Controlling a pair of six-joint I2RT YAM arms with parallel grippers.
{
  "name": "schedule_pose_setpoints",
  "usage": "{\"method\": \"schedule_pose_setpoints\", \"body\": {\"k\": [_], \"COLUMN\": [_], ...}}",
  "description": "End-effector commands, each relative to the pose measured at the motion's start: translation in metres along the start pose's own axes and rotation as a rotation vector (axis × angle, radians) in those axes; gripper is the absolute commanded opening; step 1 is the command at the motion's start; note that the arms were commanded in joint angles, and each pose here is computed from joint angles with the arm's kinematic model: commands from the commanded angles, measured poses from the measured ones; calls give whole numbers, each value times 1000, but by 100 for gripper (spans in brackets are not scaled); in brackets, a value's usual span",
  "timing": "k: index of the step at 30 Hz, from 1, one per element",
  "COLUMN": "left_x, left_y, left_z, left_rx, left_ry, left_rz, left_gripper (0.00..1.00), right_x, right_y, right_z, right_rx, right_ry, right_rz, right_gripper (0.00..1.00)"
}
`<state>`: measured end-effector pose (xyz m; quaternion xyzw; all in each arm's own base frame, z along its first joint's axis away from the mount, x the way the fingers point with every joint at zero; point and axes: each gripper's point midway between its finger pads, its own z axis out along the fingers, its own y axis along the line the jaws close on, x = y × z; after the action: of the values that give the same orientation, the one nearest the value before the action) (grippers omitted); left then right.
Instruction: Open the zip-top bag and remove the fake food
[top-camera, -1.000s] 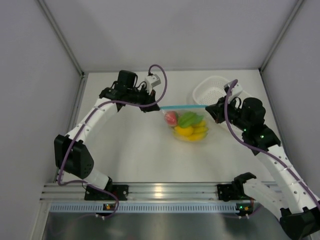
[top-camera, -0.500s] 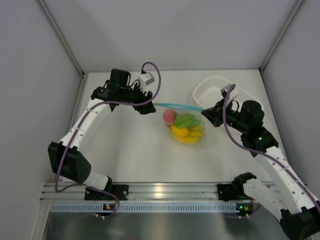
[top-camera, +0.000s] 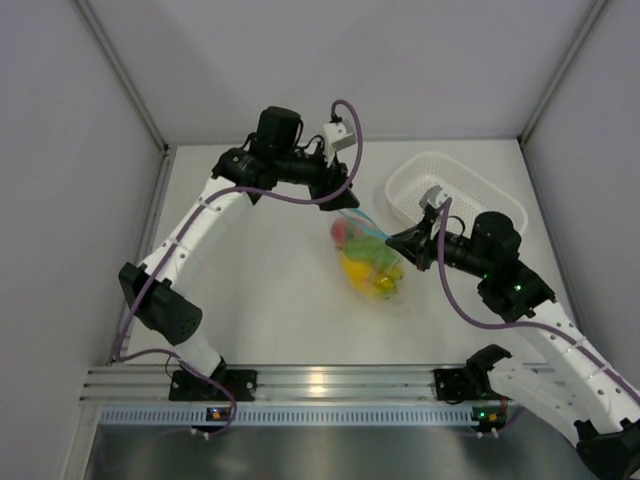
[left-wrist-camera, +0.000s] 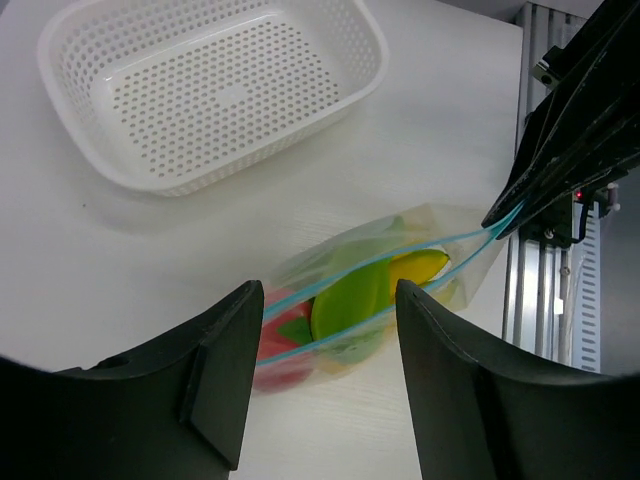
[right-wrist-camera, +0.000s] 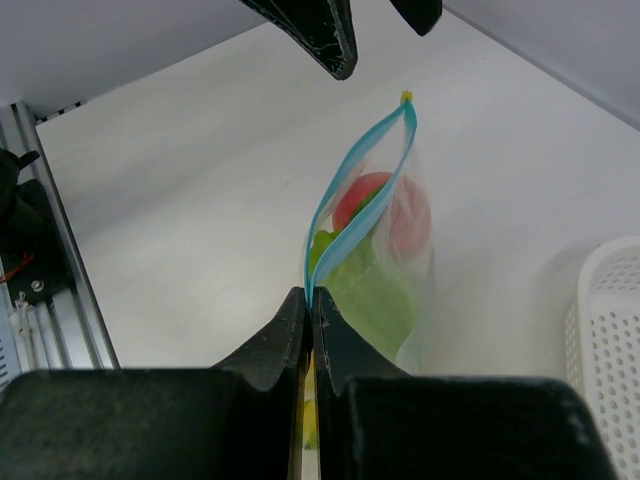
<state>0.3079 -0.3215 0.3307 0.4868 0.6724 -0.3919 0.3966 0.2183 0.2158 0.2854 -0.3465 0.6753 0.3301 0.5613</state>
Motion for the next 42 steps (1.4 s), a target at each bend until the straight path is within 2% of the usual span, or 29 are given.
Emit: {"method": "schedule_pose_setpoints", "body": {"k": [1, 8, 13, 23, 42], "left_x": [-14, 5, 19, 46, 17], "left_y": [2, 7, -8, -16, -11], "left_z": [4, 26, 26, 28, 4], "left_rx": [32, 113, 201, 241, 122], "left_ry": [-35, -9, -12, 17, -12], "left_rz": [62, 64, 92, 77, 139], "left_gripper": [61, 54, 54, 52, 55], "right_x": [-15, -11, -11, -10, -8], "right_y": [11, 23, 19, 18, 10], "right_z": [-2, 1, 1, 1, 3], "right_rx": [-46, -96, -68, -62, -20], "right_ry": [-51, -44, -40, -37, -26], "right_rz": [-77, -98, -103, -103, -97], "right_gripper": [0, 0, 0, 0, 0]}}
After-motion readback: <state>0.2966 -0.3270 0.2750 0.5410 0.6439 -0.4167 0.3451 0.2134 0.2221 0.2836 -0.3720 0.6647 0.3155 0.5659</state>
